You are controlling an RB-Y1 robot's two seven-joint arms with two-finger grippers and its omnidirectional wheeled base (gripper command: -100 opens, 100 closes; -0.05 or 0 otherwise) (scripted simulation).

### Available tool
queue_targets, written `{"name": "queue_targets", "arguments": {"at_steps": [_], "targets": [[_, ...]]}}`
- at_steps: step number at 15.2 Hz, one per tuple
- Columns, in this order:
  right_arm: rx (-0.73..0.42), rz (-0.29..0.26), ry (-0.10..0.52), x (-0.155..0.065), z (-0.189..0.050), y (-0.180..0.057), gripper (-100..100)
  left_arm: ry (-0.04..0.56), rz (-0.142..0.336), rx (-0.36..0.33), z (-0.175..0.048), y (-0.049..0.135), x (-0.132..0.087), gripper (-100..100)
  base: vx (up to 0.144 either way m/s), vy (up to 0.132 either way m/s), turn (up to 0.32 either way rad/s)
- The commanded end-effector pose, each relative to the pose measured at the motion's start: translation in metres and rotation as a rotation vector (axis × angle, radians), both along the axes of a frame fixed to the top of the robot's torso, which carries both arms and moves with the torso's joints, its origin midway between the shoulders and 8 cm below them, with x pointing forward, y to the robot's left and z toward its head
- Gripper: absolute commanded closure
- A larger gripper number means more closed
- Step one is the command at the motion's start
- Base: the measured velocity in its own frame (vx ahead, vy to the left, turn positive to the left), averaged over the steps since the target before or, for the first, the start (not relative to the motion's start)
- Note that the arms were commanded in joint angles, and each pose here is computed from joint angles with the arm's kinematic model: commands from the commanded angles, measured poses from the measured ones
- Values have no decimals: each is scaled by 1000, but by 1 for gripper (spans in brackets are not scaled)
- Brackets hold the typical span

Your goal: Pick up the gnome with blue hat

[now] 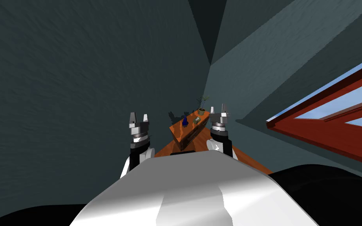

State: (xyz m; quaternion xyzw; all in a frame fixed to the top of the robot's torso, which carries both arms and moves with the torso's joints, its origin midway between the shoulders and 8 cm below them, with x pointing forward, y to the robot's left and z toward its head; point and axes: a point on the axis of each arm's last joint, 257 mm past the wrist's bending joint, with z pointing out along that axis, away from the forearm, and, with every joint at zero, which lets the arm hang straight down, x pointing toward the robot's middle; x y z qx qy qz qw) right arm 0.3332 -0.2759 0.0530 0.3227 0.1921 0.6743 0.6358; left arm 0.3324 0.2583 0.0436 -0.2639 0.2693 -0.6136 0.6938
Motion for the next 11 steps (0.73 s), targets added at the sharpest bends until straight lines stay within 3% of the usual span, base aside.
{"name": "queue_targets", "arguments": {"at_steps": [1,6,8,9,11], "targets": [[-23,30,12,4,-4,5,-100,0,0,0,0,0,0,0,0,-1,30],[-46,110,50,18,-20,13,-100,0,0,0,0,0,0,0,0,-9,64],[-33,169,84,32,-36,16,-100,0,0,0,0,0,0,0,0,-16,95],[-33,169,84,32,-36,16,-100,0,0,0,0,0,0,0,1,-20,87],[1,229,117,46,-53,16,-100,0,0,0,0,0,0,0,-1,-21,120]]}}
